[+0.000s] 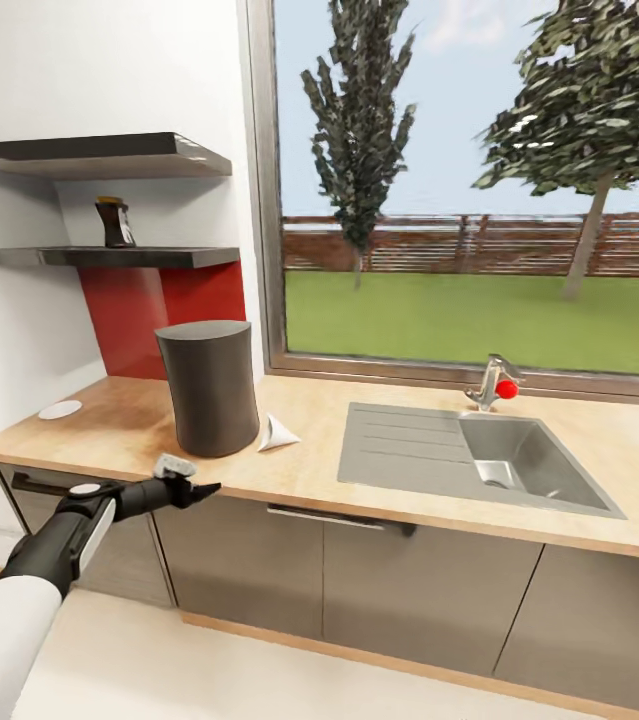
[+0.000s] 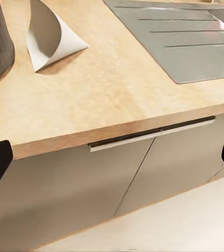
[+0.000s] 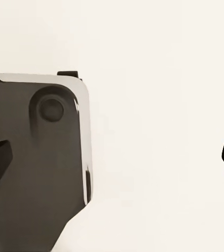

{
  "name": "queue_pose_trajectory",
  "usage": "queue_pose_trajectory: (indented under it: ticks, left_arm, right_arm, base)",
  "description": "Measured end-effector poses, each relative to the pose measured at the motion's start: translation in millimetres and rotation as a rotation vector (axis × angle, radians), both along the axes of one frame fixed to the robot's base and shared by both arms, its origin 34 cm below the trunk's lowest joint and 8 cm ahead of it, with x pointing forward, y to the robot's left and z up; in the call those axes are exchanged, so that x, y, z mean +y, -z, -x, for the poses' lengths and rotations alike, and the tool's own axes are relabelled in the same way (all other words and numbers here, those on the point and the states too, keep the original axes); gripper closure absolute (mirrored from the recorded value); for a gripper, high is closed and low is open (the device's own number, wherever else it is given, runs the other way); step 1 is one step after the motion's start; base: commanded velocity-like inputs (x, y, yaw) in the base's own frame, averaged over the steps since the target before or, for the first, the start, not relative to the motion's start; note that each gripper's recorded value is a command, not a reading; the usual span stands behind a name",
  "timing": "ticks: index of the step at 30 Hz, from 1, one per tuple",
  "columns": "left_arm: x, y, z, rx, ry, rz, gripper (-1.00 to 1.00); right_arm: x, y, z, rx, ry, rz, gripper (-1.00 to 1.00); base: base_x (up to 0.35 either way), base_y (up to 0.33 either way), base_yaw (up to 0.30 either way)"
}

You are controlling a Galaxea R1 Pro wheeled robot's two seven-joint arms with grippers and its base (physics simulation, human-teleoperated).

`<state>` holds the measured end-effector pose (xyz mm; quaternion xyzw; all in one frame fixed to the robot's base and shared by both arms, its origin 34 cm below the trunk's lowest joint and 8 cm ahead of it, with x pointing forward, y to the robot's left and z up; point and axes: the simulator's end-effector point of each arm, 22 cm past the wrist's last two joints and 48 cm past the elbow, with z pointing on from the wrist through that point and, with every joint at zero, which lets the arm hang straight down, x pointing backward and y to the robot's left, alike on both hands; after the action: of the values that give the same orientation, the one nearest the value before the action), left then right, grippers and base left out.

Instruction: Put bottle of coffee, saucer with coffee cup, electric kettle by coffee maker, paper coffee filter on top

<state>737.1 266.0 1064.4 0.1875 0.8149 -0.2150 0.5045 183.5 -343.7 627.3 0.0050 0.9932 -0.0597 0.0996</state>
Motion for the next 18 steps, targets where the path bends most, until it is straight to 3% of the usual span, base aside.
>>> queue_pose_trajectory:
  ticks: [10, 18]
  left_arm:
    - [2, 14, 7, 0.018, 0.035, -0.073, -1.00]
    - [4, 12, 7, 0.013, 0.033, -0.079, -1.00]
  right_arm:
    - [1, 0, 0, 0.001, 0.001, -0.002, -1.00]
    - [0, 0, 1, 0.001, 0.007, 0.000, -1.00]
  base:
    - [0.010, 0.000, -0.001]
    - [0.253, 0.085, -0.040]
